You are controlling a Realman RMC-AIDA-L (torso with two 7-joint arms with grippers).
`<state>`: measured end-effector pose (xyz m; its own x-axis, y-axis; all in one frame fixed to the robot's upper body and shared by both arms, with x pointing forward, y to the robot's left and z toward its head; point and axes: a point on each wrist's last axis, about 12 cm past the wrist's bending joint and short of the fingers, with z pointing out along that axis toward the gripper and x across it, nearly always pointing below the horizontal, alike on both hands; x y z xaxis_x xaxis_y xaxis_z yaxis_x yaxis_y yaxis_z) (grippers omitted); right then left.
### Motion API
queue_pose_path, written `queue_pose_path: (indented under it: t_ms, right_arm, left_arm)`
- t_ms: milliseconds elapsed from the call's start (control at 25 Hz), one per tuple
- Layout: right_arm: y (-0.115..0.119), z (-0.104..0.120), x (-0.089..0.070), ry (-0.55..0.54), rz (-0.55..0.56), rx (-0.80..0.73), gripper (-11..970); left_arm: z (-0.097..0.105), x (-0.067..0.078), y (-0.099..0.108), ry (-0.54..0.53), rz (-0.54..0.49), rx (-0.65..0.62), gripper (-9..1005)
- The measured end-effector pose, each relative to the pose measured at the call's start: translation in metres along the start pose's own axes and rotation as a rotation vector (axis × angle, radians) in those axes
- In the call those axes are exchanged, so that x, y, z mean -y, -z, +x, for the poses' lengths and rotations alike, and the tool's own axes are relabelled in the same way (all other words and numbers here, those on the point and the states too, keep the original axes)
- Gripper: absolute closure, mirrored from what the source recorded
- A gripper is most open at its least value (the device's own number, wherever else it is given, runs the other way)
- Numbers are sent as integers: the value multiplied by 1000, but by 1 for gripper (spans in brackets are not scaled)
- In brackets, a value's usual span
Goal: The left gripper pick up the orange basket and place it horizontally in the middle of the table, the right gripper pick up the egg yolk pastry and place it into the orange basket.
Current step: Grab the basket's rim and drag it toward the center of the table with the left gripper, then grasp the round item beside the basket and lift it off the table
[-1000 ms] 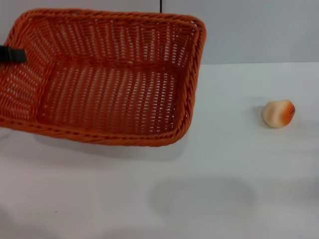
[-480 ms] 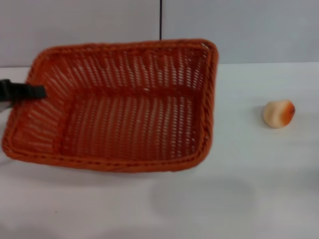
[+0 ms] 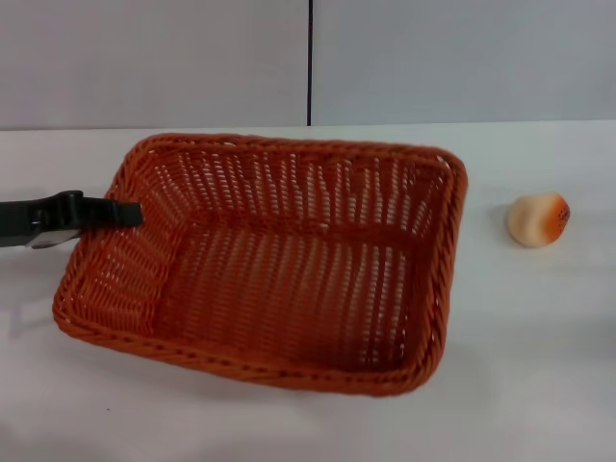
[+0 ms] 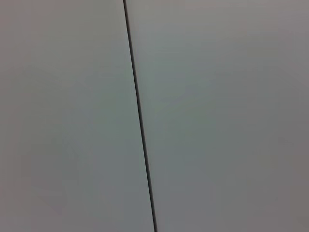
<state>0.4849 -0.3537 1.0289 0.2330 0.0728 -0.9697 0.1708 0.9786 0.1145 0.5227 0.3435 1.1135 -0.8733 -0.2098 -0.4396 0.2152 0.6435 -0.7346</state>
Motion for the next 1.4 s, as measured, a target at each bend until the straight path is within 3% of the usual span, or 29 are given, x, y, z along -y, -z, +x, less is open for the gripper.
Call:
queue_pose_path:
  t_ms: [680,880,1040,1200,1400]
  right_arm:
    - [1,1,1,0,4,-4,289]
    - [0,0,0,-1,1,-2,289]
    - [0,0,0,-1,1,-1,288]
    - [0,0,0,2,-2,0,288]
    - [-4,-1,-1,-32,-23,2,288]
  left_arm:
    - [1,3,-3,-10,22,-24,802]
    - [-1,2,3,-18,-2,-14,613]
    - [-4,3,12,-32,-12,-21,372]
    - [-8,1,22,-41,-19,-8,345]
    - [-22,4,40,-136,52,144,333]
